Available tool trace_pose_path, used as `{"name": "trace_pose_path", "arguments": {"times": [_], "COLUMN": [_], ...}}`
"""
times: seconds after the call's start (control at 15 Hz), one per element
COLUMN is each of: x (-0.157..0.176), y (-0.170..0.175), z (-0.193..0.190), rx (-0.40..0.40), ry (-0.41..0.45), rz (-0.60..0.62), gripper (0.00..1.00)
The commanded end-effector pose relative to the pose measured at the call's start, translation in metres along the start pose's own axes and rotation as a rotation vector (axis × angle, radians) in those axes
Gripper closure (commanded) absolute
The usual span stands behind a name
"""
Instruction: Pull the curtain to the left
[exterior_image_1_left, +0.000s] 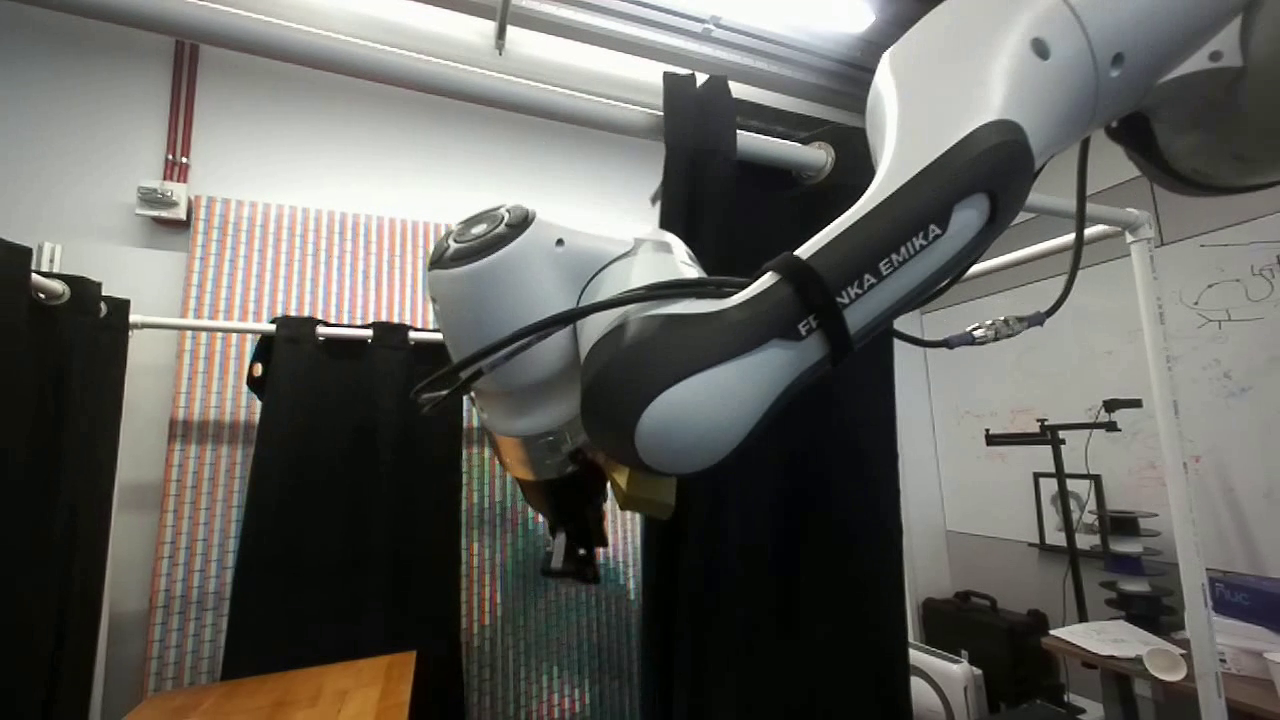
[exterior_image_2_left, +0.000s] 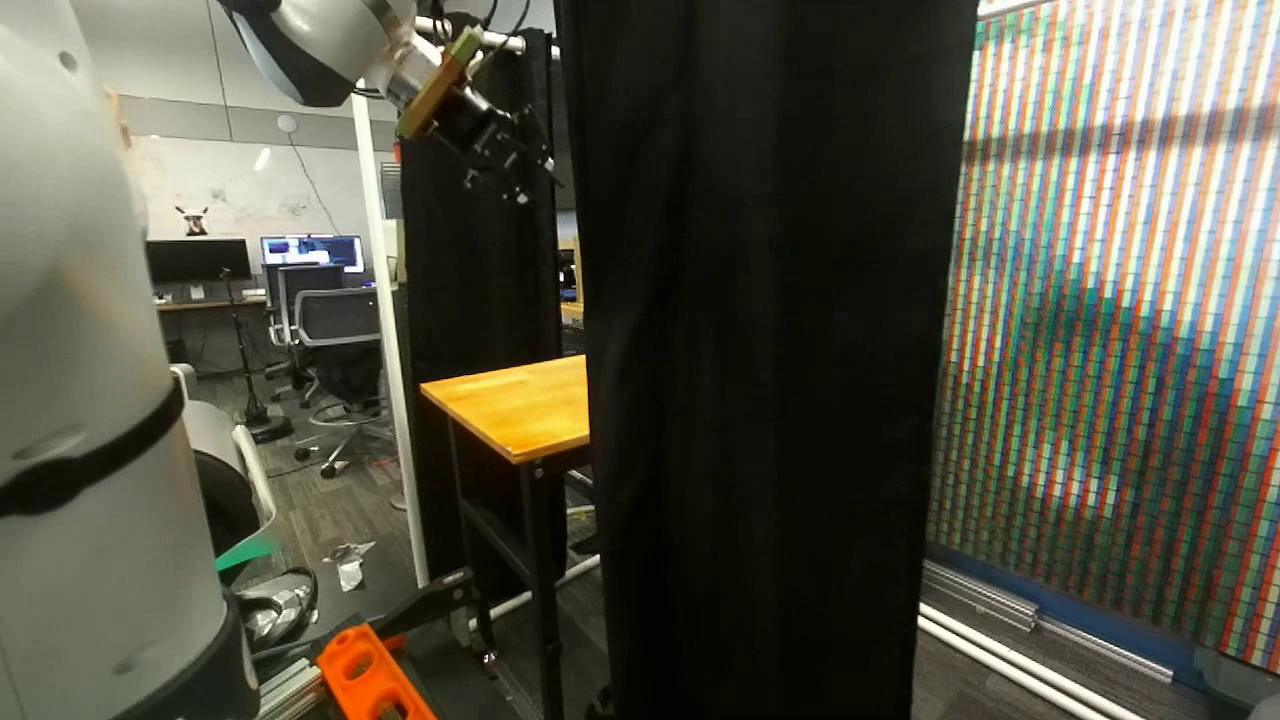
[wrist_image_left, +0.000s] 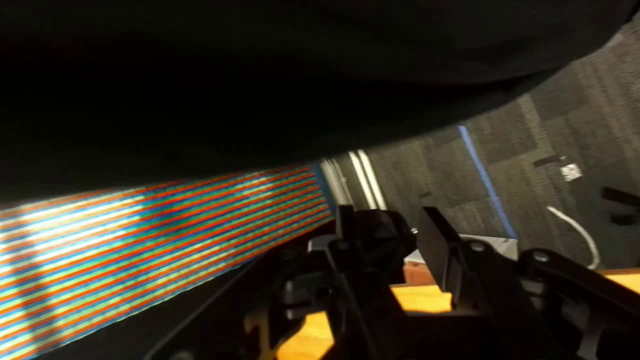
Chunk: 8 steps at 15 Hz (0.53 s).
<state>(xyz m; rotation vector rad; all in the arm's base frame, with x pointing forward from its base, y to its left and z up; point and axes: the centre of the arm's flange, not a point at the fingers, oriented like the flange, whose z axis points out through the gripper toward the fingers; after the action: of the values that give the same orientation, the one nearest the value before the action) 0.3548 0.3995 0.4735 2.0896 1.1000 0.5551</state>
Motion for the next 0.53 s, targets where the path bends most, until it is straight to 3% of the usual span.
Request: {"name": "trace_pose_path", "arguments": {"times": [0.0,0.2,0.47], "x": [0.003,-0.008,-0.030], "y": [-0.009,0.002,0.028], "z": [0.018,0.030,0.040], "rx": [0.182,0.277,0.335], "ry": [-0.035,-0.085,-0.128], "rz": [0.049,0.146,0.295], "gripper": [0.30,0.06,0.00]}}
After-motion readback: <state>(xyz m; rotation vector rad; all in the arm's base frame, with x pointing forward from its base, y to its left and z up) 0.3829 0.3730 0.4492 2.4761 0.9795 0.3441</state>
